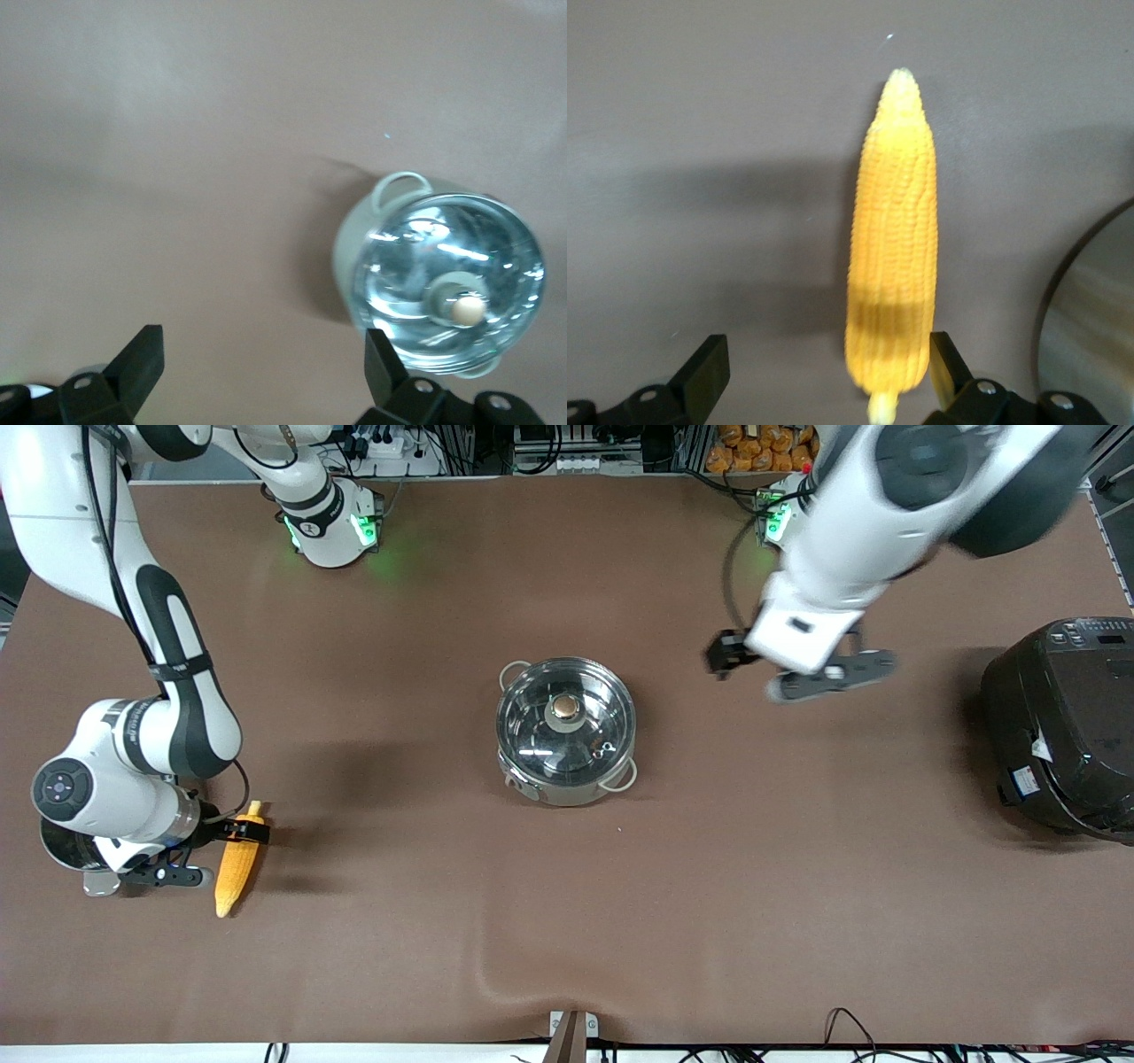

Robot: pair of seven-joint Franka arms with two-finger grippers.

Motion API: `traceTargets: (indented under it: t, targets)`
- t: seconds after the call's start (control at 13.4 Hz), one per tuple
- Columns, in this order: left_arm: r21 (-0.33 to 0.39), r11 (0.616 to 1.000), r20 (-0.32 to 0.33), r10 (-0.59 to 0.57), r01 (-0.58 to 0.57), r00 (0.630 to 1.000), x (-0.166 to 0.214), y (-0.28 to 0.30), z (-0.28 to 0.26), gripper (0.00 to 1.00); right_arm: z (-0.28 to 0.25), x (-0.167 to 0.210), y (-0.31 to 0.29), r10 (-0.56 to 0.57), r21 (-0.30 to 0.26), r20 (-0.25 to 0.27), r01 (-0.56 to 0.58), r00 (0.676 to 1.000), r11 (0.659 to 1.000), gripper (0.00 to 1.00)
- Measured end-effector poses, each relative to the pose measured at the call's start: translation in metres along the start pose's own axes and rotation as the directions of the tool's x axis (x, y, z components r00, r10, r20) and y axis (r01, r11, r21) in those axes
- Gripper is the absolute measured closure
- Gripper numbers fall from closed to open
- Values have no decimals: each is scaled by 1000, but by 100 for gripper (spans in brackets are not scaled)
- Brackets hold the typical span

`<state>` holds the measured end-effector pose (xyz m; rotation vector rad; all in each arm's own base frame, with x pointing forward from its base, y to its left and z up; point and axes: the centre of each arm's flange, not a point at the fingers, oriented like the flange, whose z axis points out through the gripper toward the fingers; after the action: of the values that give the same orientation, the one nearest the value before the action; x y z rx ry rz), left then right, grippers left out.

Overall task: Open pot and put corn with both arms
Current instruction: 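Grasp the corn with the right gripper while the left gripper grasps the lid knob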

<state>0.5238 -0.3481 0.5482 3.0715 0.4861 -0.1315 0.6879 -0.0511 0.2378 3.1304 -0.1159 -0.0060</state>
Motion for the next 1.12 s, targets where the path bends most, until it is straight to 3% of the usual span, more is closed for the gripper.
traceTargets:
  t: [0.3, 0.52, 0.67, 0.82, 1.05, 1.12]
  targets:
    - [-7, 993, -23, -115, 115, 993, -57, 97, 82, 0, 30, 0, 25, -16, -5, -10, 16, 1000, 1000, 0]
    - [3, 989, -55, -150, 150, 987, -67, 126, 129, 0, 40, 1, 26, -21, -5, -24, 21, 999, 1000, 0]
    - [-29, 985, -57, -174, 172, 983, -64, 135, 143, 0, 51, 1, 26, -21, -6, -29, 21, 999, 1000, 0]
    - [-62, 982, -66, -185, 181, 981, -67, 145, 155, 0, 58, 1, 26, -21, -6, -34, 20, 999, 1000, 16]
    - [-37, 987, -98, -160, 157, 982, -82, 158, 182, 0, 61, 2, 26, -47, -21, -47, 46, 998, 999, 50]
    - [-29, 988, -100, -154, 152, 983, -84, 160, 189, 0, 60, 2, 26, -63, -25, -48, 61, 997, 998, 54]
